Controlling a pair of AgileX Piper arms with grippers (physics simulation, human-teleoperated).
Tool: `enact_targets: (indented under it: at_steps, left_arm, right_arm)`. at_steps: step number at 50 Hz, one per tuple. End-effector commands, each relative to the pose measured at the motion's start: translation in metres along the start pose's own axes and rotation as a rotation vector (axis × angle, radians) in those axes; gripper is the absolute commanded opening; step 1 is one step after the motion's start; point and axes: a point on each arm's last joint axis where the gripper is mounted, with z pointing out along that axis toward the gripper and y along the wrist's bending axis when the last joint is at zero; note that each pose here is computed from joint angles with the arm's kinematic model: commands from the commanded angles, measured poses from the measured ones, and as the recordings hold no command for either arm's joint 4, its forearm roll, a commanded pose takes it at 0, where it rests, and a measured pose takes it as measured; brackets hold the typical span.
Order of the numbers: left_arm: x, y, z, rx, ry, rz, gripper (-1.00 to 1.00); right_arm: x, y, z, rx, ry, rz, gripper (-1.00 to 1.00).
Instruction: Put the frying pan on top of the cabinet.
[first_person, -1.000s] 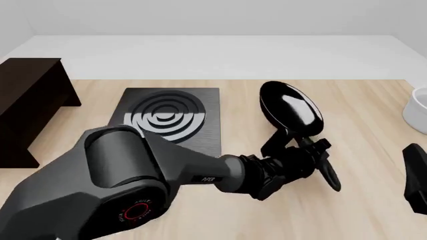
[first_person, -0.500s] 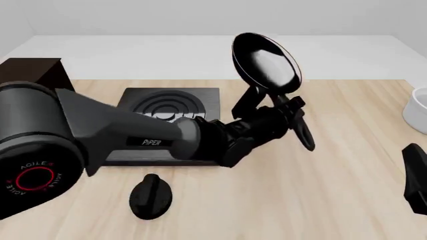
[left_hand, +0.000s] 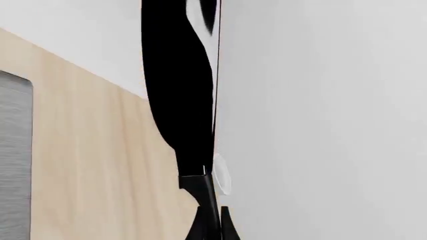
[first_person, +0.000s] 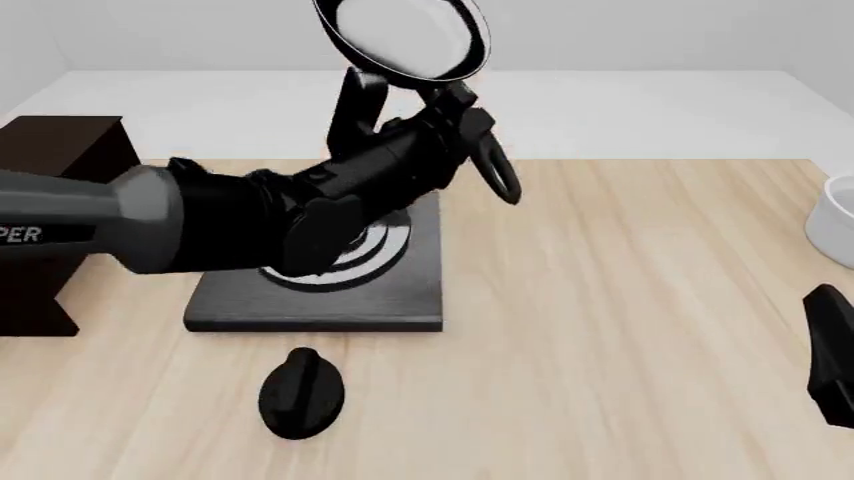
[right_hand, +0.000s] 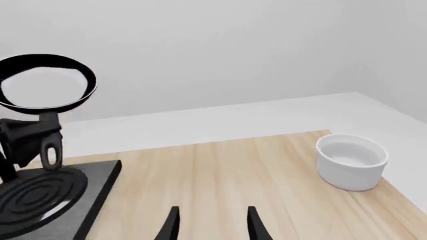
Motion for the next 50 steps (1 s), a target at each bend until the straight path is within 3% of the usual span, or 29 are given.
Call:
enact_targets:
  at_steps: [1, 3, 4, 20, 50]
  left_arm:
    - [-0.058, -0.009, -0.047, 0.048, -0.157, 0.057, -1.00]
    - [-0.060, -0.004, -0.050, 0.039, -0.167, 0.032, -1.00]
    - [-0.068, -0.007, -0.058, 0.046, -0.195, 0.055, -1.00]
    - [-0.104, 0.013, -0.104, 0.030, -0.361, 0.028, -1.00]
    - [-0.137, 0.046, -0.158, -0.022, -0.564, -0.095, -1.00]
  right_arm:
    - [0.000, 0.000, 0.000, -0.003, -0.002, -0.001, 1.00]
    - [0.001, 0.000, 0.000, -0.003, -0.002, 0.000, 1.00]
    - [0.001, 0.000, 0.000, -0.004, -0.002, -0.002, 1.00]
    - [0.002, 0.000, -0.001, -0.008, -0.003, -0.004, 1.00]
    - [0.004, 0.001, -0.002, -0.017, -0.001, -0.016, 1.00]
